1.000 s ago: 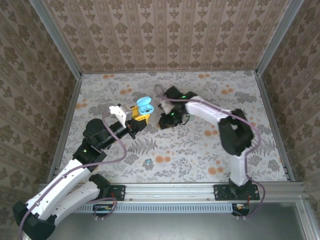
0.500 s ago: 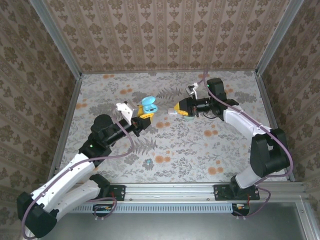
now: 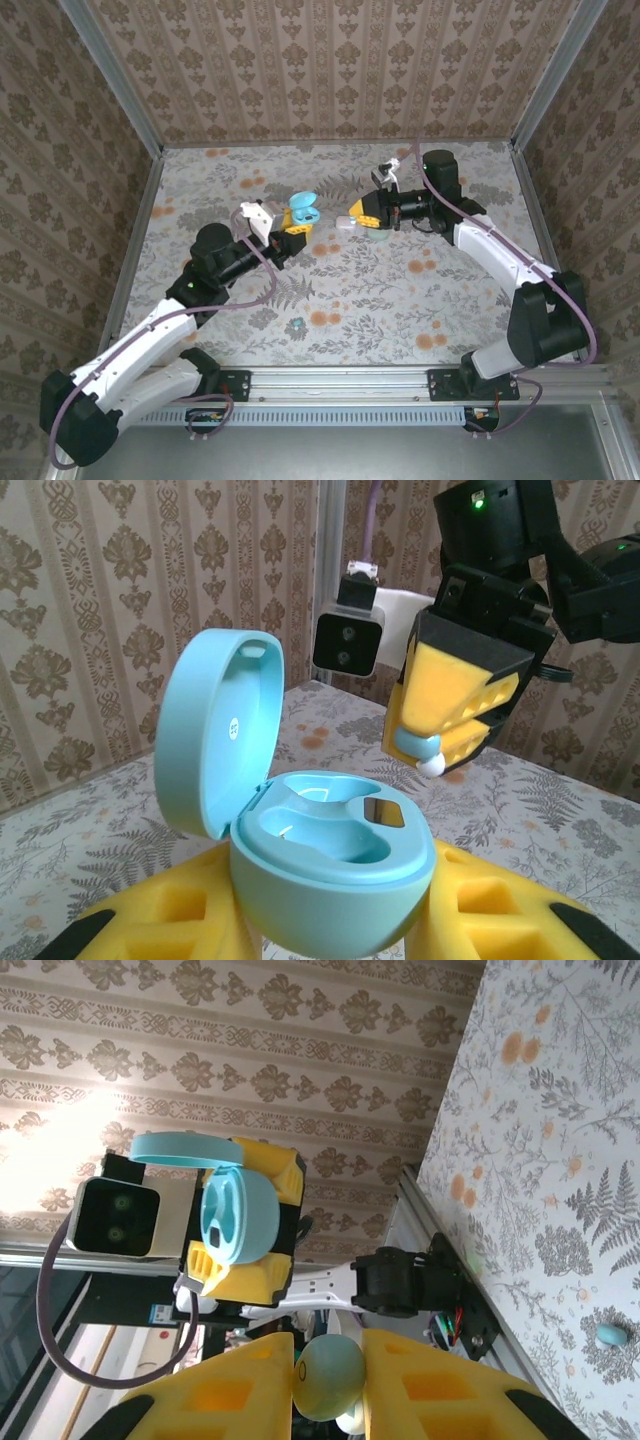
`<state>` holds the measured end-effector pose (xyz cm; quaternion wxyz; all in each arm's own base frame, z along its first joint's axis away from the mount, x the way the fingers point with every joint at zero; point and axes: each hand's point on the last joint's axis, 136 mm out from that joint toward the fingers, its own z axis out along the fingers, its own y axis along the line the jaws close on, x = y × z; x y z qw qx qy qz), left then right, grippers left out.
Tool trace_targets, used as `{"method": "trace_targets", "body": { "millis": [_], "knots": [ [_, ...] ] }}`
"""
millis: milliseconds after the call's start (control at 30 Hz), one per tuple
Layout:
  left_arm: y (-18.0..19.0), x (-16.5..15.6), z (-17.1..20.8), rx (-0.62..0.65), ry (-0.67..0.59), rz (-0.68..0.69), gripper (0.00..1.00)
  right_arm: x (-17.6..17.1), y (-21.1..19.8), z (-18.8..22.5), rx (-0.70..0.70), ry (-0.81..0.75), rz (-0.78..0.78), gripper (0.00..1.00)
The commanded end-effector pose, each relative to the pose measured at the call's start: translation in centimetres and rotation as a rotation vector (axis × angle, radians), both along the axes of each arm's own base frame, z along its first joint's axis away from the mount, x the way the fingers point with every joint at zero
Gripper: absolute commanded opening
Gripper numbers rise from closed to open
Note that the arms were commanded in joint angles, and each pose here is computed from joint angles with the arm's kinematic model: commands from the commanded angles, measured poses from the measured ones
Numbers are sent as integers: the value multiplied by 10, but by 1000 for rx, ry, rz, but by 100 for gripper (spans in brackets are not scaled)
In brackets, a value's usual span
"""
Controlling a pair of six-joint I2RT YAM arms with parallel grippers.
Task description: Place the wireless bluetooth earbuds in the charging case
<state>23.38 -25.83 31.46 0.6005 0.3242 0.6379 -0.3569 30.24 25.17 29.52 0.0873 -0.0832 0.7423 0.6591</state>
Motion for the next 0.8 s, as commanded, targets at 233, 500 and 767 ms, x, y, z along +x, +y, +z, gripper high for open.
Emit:
{"method": "trace_targets", "body": {
  "millis": [233, 500, 767],
  "knots": [
    [-21, 2, -2, -18, -55, -96, 26, -10, -2, 55, 16, -154, -106, 25],
    [-31, -5, 1, -29, -121, -149, 25, -22, 3, 58, -45, -330, -139, 25],
    [-35, -14, 2, -19, -152, -188, 26, -32, 22, 66, -42, -439, -119, 26]
  ]
}}
